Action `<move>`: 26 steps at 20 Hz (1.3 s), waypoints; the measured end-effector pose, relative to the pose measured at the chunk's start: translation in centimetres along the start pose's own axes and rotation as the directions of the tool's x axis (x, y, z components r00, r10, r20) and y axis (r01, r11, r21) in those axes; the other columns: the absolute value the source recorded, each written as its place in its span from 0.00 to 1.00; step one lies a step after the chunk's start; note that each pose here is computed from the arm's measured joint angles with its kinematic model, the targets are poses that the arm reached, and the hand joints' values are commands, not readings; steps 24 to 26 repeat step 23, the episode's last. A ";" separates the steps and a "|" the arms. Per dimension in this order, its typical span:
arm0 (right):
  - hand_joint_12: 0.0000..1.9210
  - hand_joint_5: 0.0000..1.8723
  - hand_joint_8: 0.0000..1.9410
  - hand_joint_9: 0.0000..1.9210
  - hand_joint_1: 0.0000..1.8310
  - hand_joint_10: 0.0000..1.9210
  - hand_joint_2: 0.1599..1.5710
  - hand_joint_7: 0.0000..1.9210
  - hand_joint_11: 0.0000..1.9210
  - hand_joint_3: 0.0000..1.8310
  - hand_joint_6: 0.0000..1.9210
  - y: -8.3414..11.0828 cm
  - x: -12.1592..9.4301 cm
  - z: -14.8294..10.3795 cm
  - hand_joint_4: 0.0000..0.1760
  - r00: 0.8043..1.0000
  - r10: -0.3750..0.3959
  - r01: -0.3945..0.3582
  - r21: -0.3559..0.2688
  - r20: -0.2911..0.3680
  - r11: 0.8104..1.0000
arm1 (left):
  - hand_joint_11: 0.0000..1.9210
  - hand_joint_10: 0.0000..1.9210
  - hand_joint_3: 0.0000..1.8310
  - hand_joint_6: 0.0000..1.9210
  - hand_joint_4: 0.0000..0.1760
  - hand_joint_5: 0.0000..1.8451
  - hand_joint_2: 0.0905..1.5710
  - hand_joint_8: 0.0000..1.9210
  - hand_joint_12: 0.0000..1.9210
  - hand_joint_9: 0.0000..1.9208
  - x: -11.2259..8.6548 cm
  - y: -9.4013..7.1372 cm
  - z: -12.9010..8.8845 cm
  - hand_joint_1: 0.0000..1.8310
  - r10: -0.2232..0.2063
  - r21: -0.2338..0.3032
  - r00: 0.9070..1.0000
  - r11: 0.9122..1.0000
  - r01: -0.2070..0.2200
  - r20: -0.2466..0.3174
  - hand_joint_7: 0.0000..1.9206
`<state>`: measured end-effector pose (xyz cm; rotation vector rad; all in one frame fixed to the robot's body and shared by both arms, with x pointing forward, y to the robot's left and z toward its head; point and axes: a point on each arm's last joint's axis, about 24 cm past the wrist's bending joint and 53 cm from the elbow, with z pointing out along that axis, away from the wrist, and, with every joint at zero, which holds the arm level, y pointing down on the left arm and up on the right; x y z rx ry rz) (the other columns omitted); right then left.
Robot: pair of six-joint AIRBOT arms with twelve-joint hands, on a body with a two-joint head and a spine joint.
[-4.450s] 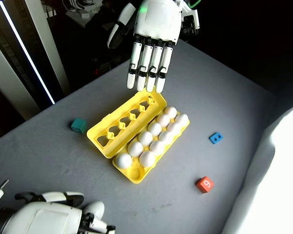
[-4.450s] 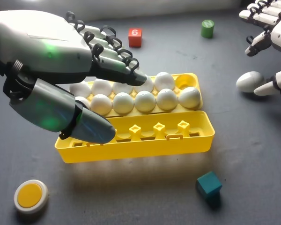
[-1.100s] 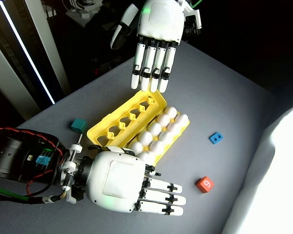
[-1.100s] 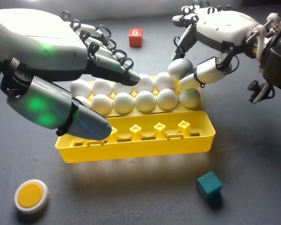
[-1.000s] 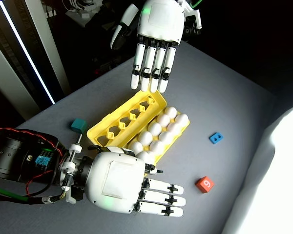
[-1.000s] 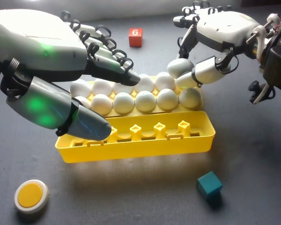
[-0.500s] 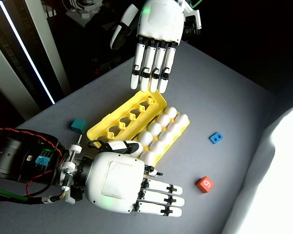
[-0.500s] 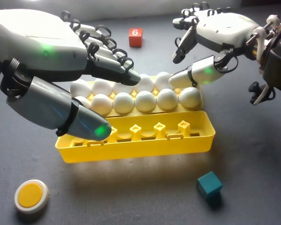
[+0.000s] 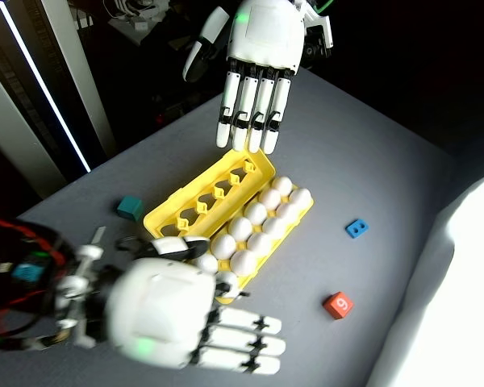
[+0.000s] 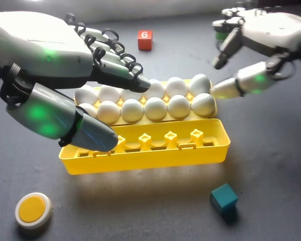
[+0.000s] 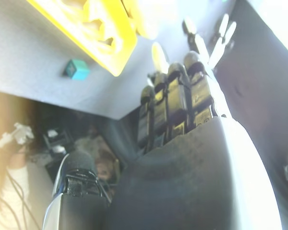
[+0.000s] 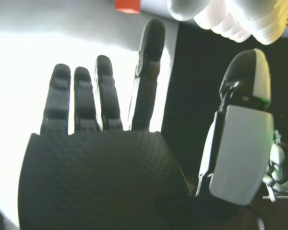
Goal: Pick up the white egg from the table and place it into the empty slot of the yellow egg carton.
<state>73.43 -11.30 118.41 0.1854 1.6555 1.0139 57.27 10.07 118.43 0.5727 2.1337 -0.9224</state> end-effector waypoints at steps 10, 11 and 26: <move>0.94 0.39 0.65 0.31 0.17 0.73 0.69 0.36 0.20 0.01 0.60 0.6 -4.1 -7.2 0.00 0.998 -0.068 0.068 0.042 0.010 0.997 | 0.00 0.00 0.00 0.00 0.00 0.09 0.73 0.00 0.18 0.08 -0.2 0.0 0.0 0.00 0.003 -0.001 1.000 1.000 -0.003 0.007 0.09; 0.99 0.39 0.93 0.41 0.08 0.95 0.78 0.41 0.35 0.02 0.92 0.7 -4.3 -7.7 0.00 0.997 -0.074 0.074 0.045 0.010 0.996 | 0.00 0.00 0.00 0.00 0.00 0.10 0.74 0.00 0.19 0.08 -0.2 0.0 0.0 0.00 0.001 -0.001 1.000 1.000 -0.001 0.007 0.10; 1.00 0.54 1.00 0.54 0.35 1.00 0.95 0.54 0.57 0.00 1.00 1.8 -7.2 -9.7 0.00 0.995 -0.081 0.079 0.049 0.054 0.996 | 0.00 0.00 0.00 0.00 0.00 0.09 0.73 0.00 0.15 0.07 -0.5 0.1 -0.2 0.00 0.001 0.000 1.000 1.000 -0.001 0.012 0.08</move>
